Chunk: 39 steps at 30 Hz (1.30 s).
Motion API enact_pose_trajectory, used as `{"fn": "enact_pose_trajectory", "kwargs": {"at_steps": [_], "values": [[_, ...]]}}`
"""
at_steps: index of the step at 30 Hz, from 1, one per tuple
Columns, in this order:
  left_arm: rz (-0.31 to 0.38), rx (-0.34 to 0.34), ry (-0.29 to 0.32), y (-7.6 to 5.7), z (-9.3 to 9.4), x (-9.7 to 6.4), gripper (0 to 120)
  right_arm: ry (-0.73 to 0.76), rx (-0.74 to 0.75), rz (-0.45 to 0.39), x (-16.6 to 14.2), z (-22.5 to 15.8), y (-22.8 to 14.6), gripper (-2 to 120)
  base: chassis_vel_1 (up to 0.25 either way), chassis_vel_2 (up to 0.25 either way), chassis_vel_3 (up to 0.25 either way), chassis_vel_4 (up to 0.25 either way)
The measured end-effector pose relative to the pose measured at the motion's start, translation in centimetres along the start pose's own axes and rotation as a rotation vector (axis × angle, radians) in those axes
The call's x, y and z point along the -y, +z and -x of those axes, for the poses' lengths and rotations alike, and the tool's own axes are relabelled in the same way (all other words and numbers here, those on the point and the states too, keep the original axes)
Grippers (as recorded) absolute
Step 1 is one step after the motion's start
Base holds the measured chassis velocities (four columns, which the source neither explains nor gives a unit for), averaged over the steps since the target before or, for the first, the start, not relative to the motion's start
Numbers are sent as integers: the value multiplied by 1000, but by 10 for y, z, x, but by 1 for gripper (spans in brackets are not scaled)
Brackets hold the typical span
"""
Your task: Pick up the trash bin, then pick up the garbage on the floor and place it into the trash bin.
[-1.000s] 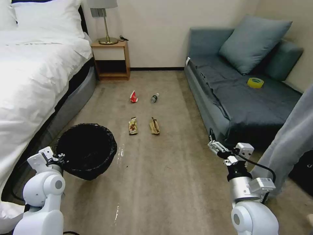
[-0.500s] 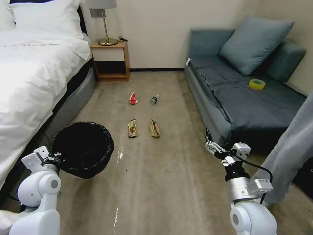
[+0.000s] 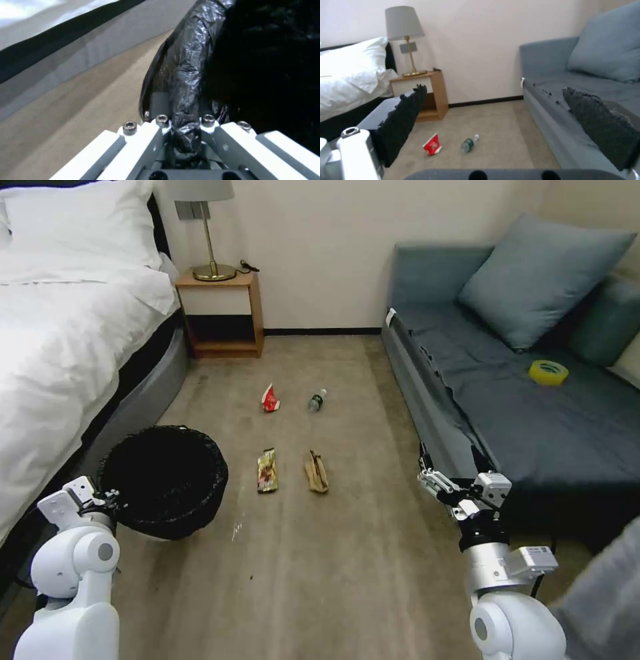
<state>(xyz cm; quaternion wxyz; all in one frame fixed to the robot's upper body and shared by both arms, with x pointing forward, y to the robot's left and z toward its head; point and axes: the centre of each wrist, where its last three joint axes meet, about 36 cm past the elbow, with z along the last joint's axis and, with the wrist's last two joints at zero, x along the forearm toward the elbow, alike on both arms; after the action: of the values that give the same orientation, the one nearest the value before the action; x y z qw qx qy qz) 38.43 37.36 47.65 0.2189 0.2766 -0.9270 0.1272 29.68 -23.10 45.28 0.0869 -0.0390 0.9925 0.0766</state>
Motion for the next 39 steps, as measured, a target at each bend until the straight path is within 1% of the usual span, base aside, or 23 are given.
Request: {"fn": "enact_pose_trajectory", "kwargs": {"at_steps": [15,20,29,39], "values": [[-6,-5,-2,1,3,0,2,-7,-5,-3,-1,2,4,100,-270,274,267,-274],[-7,-4,-3,1,3,0,2,-16,-1,-2,-3,2,6,100,-208,214,196,-213],[-12,-1,-6,3,4,-1,2,-48,13,-24,-9,3,13,100,-113,108,106,-120],[-15,6,-7,2,5,-2,2,-77,-3,-15,-15,3,15,100,0,0,0,0]]}}
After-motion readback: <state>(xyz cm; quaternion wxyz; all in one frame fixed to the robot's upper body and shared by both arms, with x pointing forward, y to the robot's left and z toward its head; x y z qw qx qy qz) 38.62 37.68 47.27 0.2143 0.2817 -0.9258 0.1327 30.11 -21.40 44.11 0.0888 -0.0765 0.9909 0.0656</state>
